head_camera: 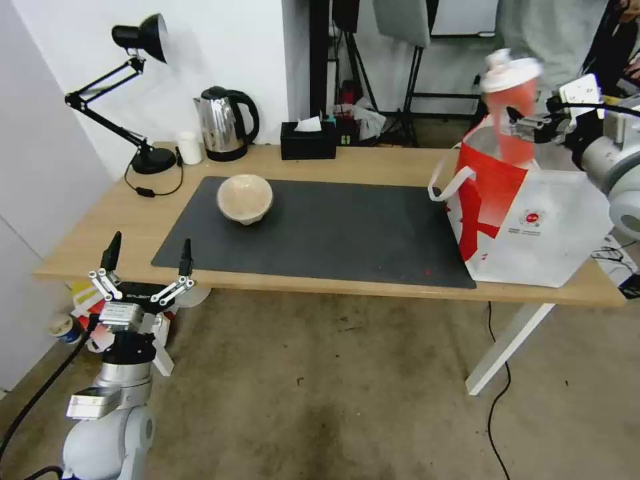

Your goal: Pick up the trash from the table and place it into the takeout bag.

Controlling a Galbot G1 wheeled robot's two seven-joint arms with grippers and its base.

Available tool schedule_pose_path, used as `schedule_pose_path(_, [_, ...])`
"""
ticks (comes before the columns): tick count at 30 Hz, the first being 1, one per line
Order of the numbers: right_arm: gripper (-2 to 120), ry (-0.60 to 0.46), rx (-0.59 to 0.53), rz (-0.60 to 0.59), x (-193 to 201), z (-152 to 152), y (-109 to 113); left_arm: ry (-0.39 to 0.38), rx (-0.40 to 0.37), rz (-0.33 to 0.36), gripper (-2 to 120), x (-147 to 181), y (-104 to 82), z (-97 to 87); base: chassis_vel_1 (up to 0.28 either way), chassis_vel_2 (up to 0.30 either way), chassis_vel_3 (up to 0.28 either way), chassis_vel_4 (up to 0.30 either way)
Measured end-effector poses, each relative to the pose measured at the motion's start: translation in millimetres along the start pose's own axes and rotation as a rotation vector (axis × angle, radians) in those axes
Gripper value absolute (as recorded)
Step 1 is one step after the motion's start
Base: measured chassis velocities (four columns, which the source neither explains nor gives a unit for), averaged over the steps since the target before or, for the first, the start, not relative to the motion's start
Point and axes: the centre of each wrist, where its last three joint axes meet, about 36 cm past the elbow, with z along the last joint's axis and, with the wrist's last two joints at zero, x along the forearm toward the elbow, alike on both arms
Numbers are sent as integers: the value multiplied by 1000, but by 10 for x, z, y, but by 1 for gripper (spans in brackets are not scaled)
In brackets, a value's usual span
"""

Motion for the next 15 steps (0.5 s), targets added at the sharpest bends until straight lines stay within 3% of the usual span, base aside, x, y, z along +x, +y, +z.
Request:
schedule_pose_path(4, [100, 21, -24, -1, 0, 45, 62, 0, -3, 0, 100, 0, 12, -3, 0, 0, 0, 0])
schedule_pose_path(15, [100, 42, -29, 1, -22, 56, 65, -2, -3, 1, 100, -12, 12, 4, 0, 0, 0, 0])
